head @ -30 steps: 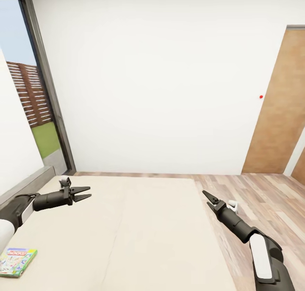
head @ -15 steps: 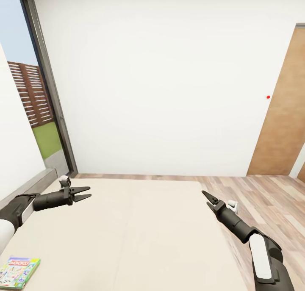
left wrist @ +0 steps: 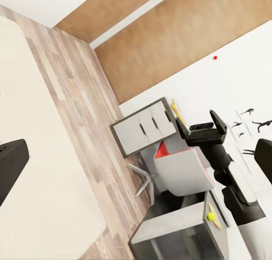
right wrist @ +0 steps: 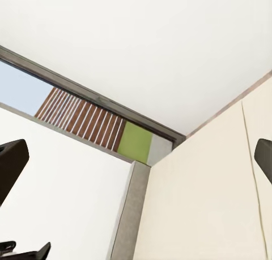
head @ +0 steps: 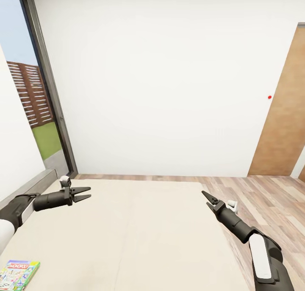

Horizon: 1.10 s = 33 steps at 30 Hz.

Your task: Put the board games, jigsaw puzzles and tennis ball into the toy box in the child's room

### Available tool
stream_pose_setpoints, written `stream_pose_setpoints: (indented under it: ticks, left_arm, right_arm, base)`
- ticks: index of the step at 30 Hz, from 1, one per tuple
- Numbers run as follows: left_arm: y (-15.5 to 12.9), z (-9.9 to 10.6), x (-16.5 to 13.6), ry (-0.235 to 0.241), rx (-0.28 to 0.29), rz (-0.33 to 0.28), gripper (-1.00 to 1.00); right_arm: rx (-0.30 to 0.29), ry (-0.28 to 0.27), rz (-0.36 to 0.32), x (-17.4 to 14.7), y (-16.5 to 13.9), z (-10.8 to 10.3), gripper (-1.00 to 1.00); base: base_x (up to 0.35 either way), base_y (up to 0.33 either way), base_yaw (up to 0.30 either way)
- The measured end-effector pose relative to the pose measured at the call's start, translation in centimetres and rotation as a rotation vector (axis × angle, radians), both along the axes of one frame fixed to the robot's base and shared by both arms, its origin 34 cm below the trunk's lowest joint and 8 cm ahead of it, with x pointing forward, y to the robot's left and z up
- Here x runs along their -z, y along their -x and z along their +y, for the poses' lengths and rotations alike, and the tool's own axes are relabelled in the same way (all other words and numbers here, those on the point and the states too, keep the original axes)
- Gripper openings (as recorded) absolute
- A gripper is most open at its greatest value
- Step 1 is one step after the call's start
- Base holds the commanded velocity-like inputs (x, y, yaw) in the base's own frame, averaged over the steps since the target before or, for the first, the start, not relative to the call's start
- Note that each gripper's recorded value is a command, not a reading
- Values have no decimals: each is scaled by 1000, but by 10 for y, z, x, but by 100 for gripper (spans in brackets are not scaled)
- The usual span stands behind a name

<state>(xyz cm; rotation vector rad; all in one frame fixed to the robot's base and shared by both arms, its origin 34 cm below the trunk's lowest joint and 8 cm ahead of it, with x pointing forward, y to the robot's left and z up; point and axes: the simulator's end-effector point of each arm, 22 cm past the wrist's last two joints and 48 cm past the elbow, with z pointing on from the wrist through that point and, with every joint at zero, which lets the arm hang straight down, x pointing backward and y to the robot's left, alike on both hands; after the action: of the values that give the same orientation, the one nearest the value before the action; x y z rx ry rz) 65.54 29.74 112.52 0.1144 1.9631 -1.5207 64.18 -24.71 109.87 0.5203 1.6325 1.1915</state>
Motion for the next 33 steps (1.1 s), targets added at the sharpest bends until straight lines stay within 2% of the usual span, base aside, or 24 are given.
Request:
stream_pose_setpoints:
  ticks: [17, 21, 23, 24, 28, 29, 32, 33]
  left_arm:
    - [-3, 3, 4, -20, -16, 7, 100]
    - [-7, 7, 15, -65, -42, 25, 100]
    - [-11, 12, 24, -105, -68, 40, 100]
    - [-16, 18, 35, -154, -101, 61, 100]
    - [-27, 37, 62, -275, -186, 114, 100]
    - [-34, 55, 82, -374, -256, 153, 100]
    - [-40, 69, 100, -467, -319, 190, 100]
    - [-43, 75, 109, -515, -351, 209, 100]
  right_arm:
    - [1, 1, 1, 1, 0, 0, 100]
    - [2, 4, 5, 1, 0, 0, 100]
    - [1, 9, 13, 3, -1, 2, 100]
    - [-2, 21, 25, 6, -2, 4, 100]
    - [-8, 64, 70, 17, -5, 12, 100]
    - [-7, 109, 121, 29, -7, 17, 100]
    - [4, 156, 180, 44, -8, 20, 100]
    - [13, 184, 216, 52, -9, 21, 100]
  base:
    - [0, 0, 0]
    - [0, 0, 0]
    - [0, 0, 0]
    - [0, 0, 0]
    - [0, 0, 0]
    - [0, 0, 0]
    - [0, 0, 0]
    - [0, 0, 0]
